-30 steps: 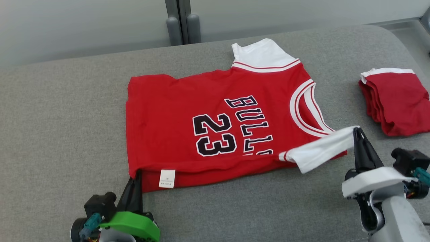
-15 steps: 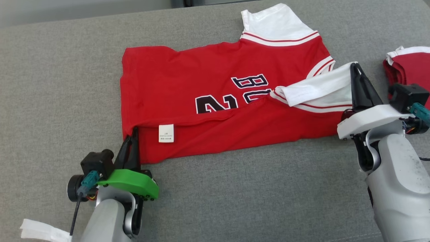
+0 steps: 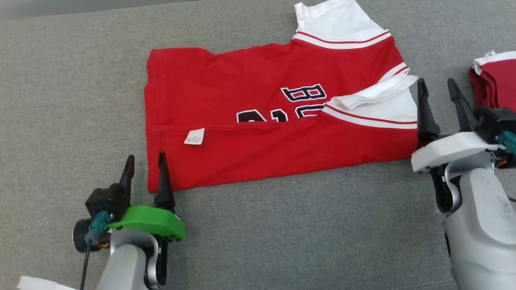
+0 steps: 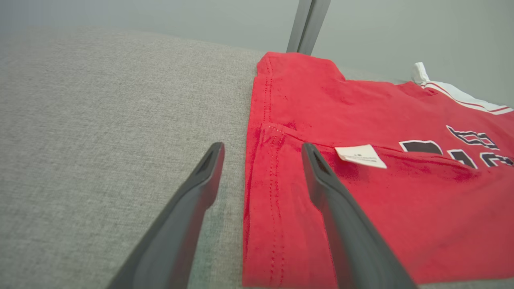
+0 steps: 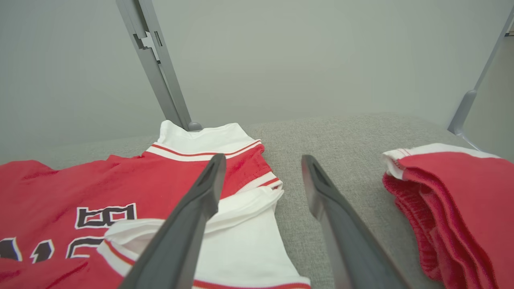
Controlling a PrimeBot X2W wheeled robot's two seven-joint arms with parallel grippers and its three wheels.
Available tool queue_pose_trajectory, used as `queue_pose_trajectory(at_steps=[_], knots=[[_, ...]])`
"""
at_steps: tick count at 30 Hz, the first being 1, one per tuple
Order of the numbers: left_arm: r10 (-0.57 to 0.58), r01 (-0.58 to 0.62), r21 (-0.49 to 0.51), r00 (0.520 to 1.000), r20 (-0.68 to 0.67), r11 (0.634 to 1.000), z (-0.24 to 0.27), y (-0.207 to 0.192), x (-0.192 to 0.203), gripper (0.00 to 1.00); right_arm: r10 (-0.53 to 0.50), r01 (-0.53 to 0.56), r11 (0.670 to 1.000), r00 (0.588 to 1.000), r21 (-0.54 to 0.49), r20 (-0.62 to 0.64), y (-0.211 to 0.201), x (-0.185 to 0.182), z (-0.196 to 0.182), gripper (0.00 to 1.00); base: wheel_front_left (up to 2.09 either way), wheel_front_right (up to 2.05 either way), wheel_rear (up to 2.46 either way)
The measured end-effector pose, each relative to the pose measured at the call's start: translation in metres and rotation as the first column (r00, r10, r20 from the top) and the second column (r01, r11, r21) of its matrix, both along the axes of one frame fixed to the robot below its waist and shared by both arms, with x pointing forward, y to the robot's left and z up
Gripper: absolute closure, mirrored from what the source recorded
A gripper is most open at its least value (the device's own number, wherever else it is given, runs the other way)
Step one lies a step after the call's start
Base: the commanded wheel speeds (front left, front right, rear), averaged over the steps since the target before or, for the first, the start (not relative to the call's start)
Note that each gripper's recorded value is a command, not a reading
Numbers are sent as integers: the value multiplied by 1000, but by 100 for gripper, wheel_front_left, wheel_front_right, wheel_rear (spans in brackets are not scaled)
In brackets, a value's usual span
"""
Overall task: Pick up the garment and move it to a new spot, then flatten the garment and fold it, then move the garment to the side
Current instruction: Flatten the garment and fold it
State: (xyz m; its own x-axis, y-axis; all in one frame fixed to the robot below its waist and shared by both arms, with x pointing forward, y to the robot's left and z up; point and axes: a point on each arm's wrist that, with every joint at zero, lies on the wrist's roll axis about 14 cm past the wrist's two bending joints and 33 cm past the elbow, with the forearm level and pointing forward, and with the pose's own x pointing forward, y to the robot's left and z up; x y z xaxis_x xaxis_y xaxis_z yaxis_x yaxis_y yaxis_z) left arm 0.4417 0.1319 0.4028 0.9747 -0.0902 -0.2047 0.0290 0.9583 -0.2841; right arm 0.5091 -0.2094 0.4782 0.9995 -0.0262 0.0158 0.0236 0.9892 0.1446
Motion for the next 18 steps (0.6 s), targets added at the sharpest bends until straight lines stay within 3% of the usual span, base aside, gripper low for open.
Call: queue_pose_trajectory(at_steps=[9,18], knots=[[-3,2,-12,996,-92,1000,-24,-6,-29,0,-73,73,997,988,-2,-134,-21,-53,-46,0,0,0,0],[2,2,23,985,-171,1000,-50,-3,-27,0,-65,68,998,963,4,-262,-16,-60,-86,0,0,0,0]])
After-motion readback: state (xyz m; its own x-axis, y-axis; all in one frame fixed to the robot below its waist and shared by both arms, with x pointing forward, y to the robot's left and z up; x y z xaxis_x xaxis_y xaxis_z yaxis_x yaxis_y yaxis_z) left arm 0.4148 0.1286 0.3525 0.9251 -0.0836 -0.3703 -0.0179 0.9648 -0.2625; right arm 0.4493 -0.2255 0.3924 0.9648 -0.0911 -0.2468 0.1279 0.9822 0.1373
